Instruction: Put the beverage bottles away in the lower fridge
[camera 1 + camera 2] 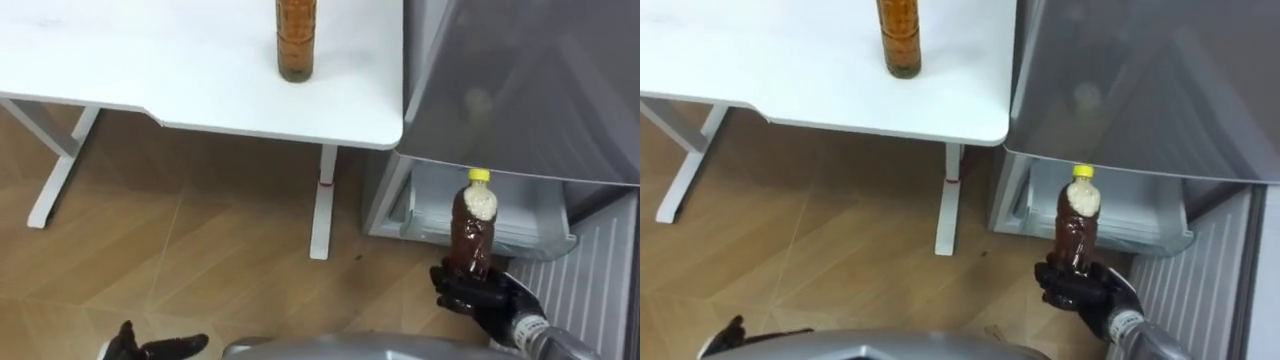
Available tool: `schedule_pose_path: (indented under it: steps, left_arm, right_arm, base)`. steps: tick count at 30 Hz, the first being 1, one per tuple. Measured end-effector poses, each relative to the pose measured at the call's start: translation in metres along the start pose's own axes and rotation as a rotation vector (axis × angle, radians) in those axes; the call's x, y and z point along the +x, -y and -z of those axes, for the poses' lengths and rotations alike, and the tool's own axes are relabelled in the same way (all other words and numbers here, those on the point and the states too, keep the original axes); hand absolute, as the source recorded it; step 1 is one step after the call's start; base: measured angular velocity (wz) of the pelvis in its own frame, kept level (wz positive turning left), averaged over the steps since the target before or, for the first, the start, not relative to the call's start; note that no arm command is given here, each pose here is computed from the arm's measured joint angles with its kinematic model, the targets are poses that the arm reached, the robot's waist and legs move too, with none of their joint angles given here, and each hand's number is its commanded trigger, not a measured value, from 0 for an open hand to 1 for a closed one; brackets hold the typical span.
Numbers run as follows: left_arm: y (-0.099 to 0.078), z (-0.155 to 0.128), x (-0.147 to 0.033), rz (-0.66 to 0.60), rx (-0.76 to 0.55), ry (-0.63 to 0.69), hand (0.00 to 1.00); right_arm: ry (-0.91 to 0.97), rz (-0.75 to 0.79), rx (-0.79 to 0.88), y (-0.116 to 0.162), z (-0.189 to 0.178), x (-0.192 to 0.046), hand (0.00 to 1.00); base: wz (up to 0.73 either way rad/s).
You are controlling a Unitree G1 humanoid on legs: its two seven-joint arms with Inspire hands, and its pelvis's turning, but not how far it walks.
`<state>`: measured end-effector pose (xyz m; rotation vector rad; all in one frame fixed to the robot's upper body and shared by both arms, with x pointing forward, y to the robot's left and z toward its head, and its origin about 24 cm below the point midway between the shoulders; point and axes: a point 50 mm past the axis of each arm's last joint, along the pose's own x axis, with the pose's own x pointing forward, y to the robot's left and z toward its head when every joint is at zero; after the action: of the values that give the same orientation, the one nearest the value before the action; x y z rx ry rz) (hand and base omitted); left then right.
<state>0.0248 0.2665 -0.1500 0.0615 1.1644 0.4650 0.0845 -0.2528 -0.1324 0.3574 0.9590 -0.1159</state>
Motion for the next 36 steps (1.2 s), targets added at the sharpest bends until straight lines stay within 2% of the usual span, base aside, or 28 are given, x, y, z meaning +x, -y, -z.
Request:
schedule_pose_path:
  steps: [6, 11, 23, 29, 36]
  left_arm:
    - [0.018, -0.001, 0.000, 0.073, 0.072, 0.006, 0.00]
    - [0.027, -0.002, -0.001, 0.139, 0.094, 0.012, 0.00]
    - [0.034, 0.007, -0.004, 0.190, 0.101, -0.013, 0.00]
    - [0.035, 0.013, -0.006, 0.193, 0.098, -0.029, 0.00]
    - [0.033, 0.021, -0.008, 0.193, 0.098, -0.047, 0.00]
  right_arm:
    - [0.009, 0.097, 0.038, -0.007, -0.001, 0.009, 1.00]
    - [0.093, 0.126, 0.238, -0.019, -0.014, 0.019, 1.00]
    - [0.230, 0.162, 0.800, -0.030, -0.042, 0.029, 1.00]
    - [0.284, 0.137, 0.977, -0.033, -0.048, 0.029, 1.00]
    - [0.337, 0.127, 1.068, -0.033, -0.054, 0.028, 1.00]
  base:
    - [-0.05]
    - [0.03]
    - [0.01]
    - [0.00]
    - [0.00]
